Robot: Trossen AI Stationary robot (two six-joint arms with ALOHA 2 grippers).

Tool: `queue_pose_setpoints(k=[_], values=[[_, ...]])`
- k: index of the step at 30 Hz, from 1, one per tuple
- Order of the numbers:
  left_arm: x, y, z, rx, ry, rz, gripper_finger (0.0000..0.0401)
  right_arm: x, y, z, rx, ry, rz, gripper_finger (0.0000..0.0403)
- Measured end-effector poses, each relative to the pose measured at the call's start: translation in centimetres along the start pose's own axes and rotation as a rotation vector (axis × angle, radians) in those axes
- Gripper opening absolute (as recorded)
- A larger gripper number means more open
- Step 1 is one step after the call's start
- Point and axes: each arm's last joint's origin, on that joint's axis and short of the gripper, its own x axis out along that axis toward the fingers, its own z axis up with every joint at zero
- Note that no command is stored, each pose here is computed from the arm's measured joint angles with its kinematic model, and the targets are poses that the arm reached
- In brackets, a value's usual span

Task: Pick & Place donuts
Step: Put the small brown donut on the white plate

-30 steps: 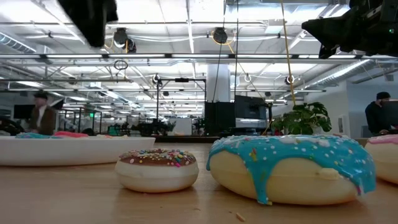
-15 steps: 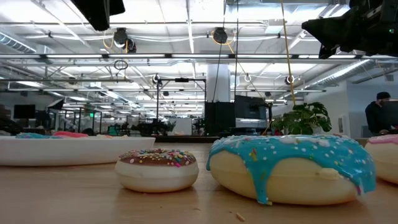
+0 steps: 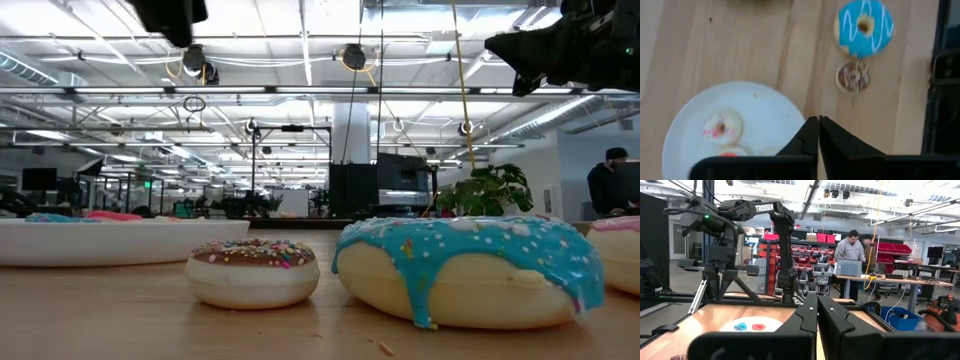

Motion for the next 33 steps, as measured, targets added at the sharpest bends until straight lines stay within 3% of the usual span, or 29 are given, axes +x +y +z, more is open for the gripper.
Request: queue_pose_setpoints(k=[9,14,23,28,33], values=[[-0.2,0.7,2.0,0.0,-0.019,-0.066,0.0004,0.0,0.0,0.0,0.0,0.0,0.0,0.0],[0.9,0.9,2.8,-0.003,0.021,-0.032,0.0003,0.0,0.0,0.1,-0.005,-0.007,-0.001,0.0],[5.6,-2.7,5.8,0.183,0.074,-0.067,0.0007,0.0,0.0,0.1,-0.006,-0.015,-0.002,0.0],[7.6,-4.6,5.9,0.272,0.127,-0.014,0.003,0.0,0.0,0.1,-0.006,-0.009,-0.001,0.0],[9.1,-4.8,4.9,0.272,0.252,0.083,0.0085,0.0,0.0,0.1,-0.006,-0.007,-0.001,0.0]])
